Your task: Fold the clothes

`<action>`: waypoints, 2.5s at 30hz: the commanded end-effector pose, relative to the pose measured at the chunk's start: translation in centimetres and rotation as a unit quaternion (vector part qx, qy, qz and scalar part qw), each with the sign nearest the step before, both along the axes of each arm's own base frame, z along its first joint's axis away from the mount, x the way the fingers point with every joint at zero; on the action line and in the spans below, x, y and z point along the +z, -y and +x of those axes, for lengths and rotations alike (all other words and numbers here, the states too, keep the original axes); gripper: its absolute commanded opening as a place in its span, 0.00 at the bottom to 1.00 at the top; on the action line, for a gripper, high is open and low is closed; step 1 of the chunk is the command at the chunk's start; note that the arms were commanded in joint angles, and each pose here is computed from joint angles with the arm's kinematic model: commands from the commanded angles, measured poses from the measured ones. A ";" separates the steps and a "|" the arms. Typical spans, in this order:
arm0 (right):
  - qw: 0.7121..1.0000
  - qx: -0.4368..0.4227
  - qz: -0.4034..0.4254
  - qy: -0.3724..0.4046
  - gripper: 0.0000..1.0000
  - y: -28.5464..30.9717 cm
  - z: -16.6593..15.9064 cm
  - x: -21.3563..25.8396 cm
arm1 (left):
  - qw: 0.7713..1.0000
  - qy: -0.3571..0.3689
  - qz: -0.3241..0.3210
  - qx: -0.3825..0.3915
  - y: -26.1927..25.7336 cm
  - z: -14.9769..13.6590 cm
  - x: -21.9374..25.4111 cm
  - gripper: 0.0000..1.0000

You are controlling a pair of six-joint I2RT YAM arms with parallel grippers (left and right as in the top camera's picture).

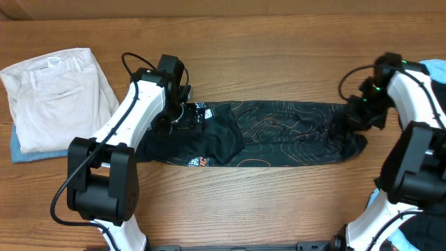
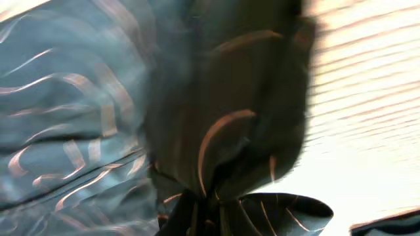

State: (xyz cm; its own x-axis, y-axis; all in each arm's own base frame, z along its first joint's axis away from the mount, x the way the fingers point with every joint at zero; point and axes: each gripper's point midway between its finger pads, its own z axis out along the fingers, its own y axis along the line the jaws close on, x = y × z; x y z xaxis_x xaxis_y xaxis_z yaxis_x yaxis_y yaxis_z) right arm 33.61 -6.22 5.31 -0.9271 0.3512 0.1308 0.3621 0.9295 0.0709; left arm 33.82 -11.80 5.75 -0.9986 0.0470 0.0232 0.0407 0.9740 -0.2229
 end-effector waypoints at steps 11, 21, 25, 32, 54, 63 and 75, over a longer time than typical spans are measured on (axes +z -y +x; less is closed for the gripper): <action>0.990 0.134 -0.008 0.034 0.04 -14.7 1.0 1.6 | 1.000 0.016 -0.009 -0.003 0.3 0.5 1.1 0.96; 0.971 0.229 0.006 0.071 0.06 -24.1 0.7 -0.5 | 1.000 0.010 -0.008 -0.004 0.3 0.2 1.1 0.96; 0.964 0.252 0.015 0.085 0.09 -26.4 0.8 -1.3 | 1.000 0.009 -0.008 -0.005 0.4 0.1 1.1 0.96; 0.958 0.269 0.047 0.091 0.14 -29.0 0.5 -2.1 | 1.000 0.008 -0.008 -0.006 0.5 0.0 1.1 0.96; 0.908 0.359 0.175 0.129 0.31 -33.3 -0.3 0.8 | 1.000 0.009 -0.008 -0.007 0.5 0.0 1.1 0.96; 0.926 0.321 0.030 0.196 0.32 -28.7 3.5 2.9 | 1.000 0.008 -0.008 -0.007 0.5 0.0 1.1 0.96; 0.951 0.265 -0.025 0.155 0.37 -24.3 2.0 2.3 | 1.000 0.007 -0.008 -0.007 0.5 -0.1 1.1 0.96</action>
State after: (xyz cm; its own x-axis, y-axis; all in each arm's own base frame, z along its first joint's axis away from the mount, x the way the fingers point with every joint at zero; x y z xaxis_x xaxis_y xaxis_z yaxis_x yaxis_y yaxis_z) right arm 36.24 19.35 8.73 -0.9485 -0.2255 -0.2223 -0.2472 0.9661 0.0745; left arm 33.43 -11.74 5.76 -0.9981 0.0477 0.0394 0.0379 0.9748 -0.2199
